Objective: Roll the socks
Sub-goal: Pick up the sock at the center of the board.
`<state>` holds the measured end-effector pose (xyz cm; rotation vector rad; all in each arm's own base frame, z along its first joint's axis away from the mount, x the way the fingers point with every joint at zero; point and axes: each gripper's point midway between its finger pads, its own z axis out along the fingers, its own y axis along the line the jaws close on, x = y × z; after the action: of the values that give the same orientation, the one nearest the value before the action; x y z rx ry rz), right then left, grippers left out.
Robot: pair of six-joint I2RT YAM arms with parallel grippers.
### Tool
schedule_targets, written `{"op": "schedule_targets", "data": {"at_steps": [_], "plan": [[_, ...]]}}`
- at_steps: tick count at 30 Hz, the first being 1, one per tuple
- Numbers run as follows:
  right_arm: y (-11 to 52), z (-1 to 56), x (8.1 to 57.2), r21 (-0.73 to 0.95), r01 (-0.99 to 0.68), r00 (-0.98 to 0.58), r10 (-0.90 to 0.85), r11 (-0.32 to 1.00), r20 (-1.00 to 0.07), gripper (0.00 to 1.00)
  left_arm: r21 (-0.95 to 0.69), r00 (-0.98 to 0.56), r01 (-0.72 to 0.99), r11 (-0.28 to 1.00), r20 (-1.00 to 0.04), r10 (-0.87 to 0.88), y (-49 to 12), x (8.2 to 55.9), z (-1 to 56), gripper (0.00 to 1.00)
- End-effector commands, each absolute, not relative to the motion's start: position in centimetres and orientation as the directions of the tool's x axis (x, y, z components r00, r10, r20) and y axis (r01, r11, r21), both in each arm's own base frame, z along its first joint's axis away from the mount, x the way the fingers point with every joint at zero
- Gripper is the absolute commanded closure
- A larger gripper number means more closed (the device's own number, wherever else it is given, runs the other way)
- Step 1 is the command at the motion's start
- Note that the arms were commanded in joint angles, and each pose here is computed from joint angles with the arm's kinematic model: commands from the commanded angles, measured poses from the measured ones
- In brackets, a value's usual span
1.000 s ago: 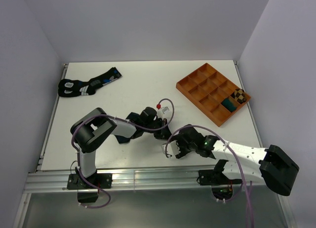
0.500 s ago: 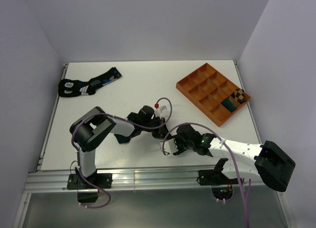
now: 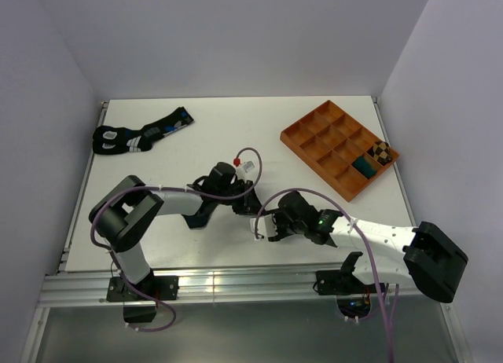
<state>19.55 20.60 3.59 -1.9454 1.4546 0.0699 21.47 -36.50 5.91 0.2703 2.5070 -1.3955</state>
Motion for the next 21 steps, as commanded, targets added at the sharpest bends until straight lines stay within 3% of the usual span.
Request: {"op": "schedule_targets", "data": {"at_steps": [1, 12, 21], "plan": [[18.8, 2.4, 18.5, -0.424, -0.898, 0.301, -0.863, -0.114, -0.406, 1.0, -0.775, -0.912, 0.331, 0.538, -0.41, -0.03, -35.2, 24.1, 7.9, 0.8], [19.0, 3.7, 19.3, -0.421, -0.904, 0.266, -0.863, -0.069, -0.429, 1.0, -0.76, -0.89, 0.338, 0.556, -0.45, -0.075, -33.7, 25.1, 9.3, 0.79], [17.6, 10.0, 25.5, -0.474, -0.863, 0.118, -0.84, 0.178, -0.53, 1.0, -0.746, -0.852, 0.337, 0.575, -0.502, -0.152, -31.9, 25.9, 11.8, 0.81]]}}
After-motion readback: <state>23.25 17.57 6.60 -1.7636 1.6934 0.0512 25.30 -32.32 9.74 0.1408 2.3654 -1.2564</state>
